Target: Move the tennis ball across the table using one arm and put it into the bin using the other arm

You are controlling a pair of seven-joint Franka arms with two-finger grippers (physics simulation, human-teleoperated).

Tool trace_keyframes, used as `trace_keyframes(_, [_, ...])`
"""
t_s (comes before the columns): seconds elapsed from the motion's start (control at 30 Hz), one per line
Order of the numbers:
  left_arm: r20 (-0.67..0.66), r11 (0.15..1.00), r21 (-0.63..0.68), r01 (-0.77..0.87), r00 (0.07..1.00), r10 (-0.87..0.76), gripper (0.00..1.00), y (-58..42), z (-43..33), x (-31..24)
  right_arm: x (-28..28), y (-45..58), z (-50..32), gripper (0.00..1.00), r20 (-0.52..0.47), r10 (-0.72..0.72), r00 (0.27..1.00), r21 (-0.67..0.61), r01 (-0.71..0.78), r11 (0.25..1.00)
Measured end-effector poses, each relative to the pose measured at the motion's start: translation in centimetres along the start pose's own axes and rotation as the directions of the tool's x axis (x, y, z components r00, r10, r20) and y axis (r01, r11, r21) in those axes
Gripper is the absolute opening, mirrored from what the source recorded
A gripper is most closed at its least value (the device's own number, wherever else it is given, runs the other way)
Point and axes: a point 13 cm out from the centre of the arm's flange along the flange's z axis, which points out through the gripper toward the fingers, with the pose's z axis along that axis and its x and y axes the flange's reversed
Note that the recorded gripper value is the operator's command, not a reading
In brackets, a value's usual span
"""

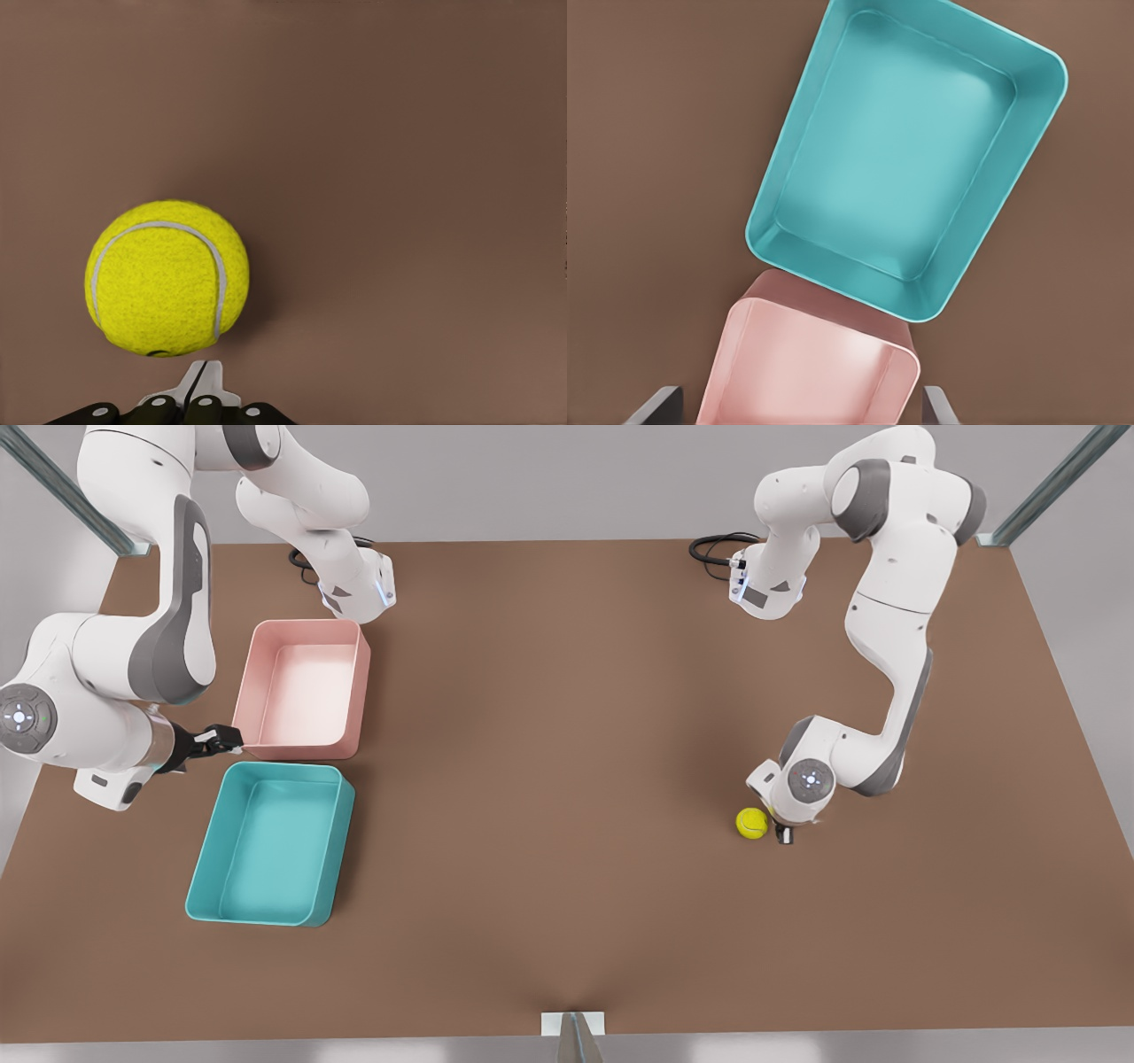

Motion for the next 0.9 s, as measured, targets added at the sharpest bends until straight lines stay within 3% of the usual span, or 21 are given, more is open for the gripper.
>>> trace_keyframes(0.1, [-0.019, 0.999, -0.006, -0.047, 0.999, 0.047, 0.21, -0.2, 0.0, -2.3, 0.0, 0.0, -0.1, 1.0, 0.002, -0.001, 1.0, 0.0, 0.001, 1.0])
trace_keyframes(0.17, [-0.016, 0.996, -0.035, -0.081, 0.997, 0.081, 0.21, -0.1, -1.8, -8.2, 0.1, -0.1, -0.1, 1.0, 0.002, 0.001, 1.0, -0.002, -0.001, 1.0])
trace_keyframes(0.37, [0.254, 0.993, 0.03, 0.114, 0.96, -0.118, 0.21, -3.4, -8.1, -25.9, 0.2, -0.4, 0.0, 1.0, 0.004, 0.006, 1.0, -0.007, -0.006, 1.0])
trace_keyframes(0.4, [0.274, 0.988, 0.046, 0.147, 0.949, -0.154, 0.21, -3.7, -8.5, -26.9, 0.2, -0.3, 0.0, 1.0, 0.004, 0.005, 1.0, -0.008, -0.005, 1.0])
trace_keyframes(0.5, [0.298, 0.953, 0.067, 0.296, 0.905, -0.302, 0.21, -1.5, -12.2, -22.7, 0.1, -0.3, 0.0, 1.0, 0.004, 0.005, 1.0, -0.009, -0.005, 1.0])
trace_keyframes(0.63, [0.303, 0.838, 0.095, 0.538, 0.786, -0.539, 0.25, 2.3, -19.4, -9.4, 0.2, -0.5, 0.1, 1.0, 0.007, 0.009, 1.0, -0.018, -0.009, 1.0])
trace_keyframes(0.67, [0.316, 0.794, 0.071, 0.604, 0.741, -0.593, 1.0, 4.6, -24.0, -4.4, 0.0, -0.3, 0.3, 1.0, 0.007, 0.009, 1.0, -0.026, -0.009, 1.0])
trace_keyframes(0.77, [0.302, 0.665, 0.024, 0.746, 0.629, -0.716, 1.0, 4.1, -37.7, 6.5, -3.3, 1.6, 2.5, 1.0, 0.011, -0.023, 1.0, -0.06, 0.024, 0.998])
trace_keyframes(0.9, [0.189, 0.515, 0.107, 0.85, 0.492, -0.85, 1.0, 0.4, -39.9, 9.0, -13.8, 12.0, 5.1, 1.0, 0.047, -0.178, 0.983, -0.019, 0.179, 0.984])
